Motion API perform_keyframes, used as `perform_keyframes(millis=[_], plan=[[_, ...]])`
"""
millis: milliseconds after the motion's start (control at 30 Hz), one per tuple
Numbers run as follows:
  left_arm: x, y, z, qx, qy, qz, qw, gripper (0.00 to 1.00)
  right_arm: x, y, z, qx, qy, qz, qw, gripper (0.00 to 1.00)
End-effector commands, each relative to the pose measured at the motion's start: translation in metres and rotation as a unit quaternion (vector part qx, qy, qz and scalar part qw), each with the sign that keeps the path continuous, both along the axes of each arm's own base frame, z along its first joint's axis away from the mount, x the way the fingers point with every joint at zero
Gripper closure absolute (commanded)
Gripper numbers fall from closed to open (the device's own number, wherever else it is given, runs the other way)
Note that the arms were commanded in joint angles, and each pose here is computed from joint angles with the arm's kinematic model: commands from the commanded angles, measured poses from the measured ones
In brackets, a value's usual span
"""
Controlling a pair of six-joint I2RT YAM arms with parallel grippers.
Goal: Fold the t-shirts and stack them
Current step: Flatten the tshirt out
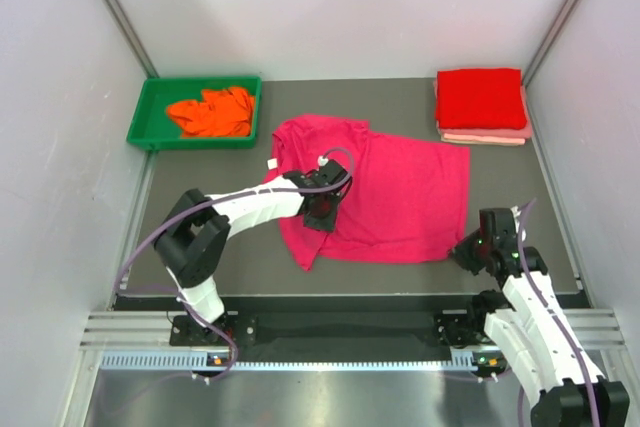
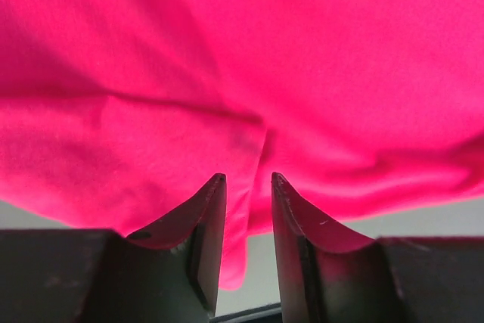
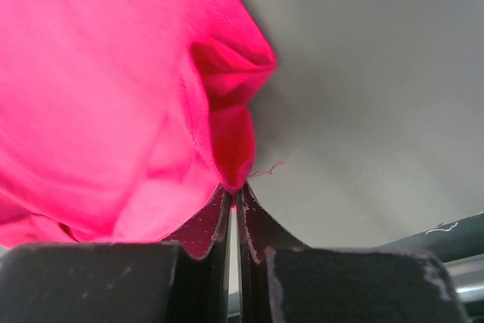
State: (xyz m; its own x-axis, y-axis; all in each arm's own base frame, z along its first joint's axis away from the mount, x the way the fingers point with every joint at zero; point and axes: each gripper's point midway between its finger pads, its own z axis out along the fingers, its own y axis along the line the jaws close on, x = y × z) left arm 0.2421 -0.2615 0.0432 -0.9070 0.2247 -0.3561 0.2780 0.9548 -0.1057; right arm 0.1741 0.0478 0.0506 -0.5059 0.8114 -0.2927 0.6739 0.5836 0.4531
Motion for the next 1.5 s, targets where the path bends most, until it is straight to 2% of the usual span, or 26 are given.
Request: perform_keyframes(millis=[0, 467, 600, 733, 1000, 1033, 1133, 1167, 1233, 1400, 1467], plan=[[0.011, -0.003, 0.003, 0.024, -0.016, 0.039, 0.999, 0.64, 0.005, 0.009, 0.001, 0.013, -0.023, 0.028, 0.999, 1.0], [0.026, -0.012, -0.014, 0.054, -0.012, 0.058, 0.997, 0.61, 0.007, 0.011, -0.002, 0.012, -0.032, 0.041, 0.999, 1.0], [0.026, -0.008, -0.017, 0.064, -0.014, 0.057, 0.996, 0.67, 0.008, 0.011, -0.002, 0.01, -0.032, 0.042, 0.999, 1.0], [0.03, -0.005, -0.015, 0.072, -0.023, 0.056, 0.996, 0.86, 0.007, 0.01, -0.004, 0.008, -0.031, 0.044, 0.999, 1.0], [0.033, -0.002, 0.023, 0.067, -0.045, 0.052, 0.995, 1.0, 0.006, 0.007, -0.003, -0.003, -0.03, 0.044, 0.999, 1.0], [0.033, -0.001, 0.027, 0.068, -0.046, 0.052, 0.995, 0.99, 0.006, 0.006, -0.004, -0.006, -0.03, 0.044, 0.999, 1.0], [0.032, 0.002, 0.039, 0.064, -0.057, 0.047, 0.995, 0.87, 0.006, 0.004, -0.003, -0.011, -0.026, 0.043, 0.999, 1.0], [0.033, 0.001, 0.043, 0.058, -0.063, 0.046, 0.995, 0.85, 0.006, 0.004, -0.003, -0.011, -0.026, 0.043, 0.999, 1.0], [0.03, 0.001, 0.04, 0.053, -0.058, 0.038, 0.996, 1.0, 0.005, 0.004, -0.003, -0.013, -0.025, 0.043, 0.999, 1.0], [0.024, -0.002, 0.032, 0.043, -0.045, 0.031, 0.998, 1.0, 0.007, 0.004, 0.001, -0.012, -0.028, 0.041, 0.999, 1.0], [0.024, -0.001, 0.031, 0.047, -0.044, 0.029, 0.997, 0.93, 0.008, 0.004, 0.002, -0.012, -0.028, 0.041, 0.999, 1.0]])
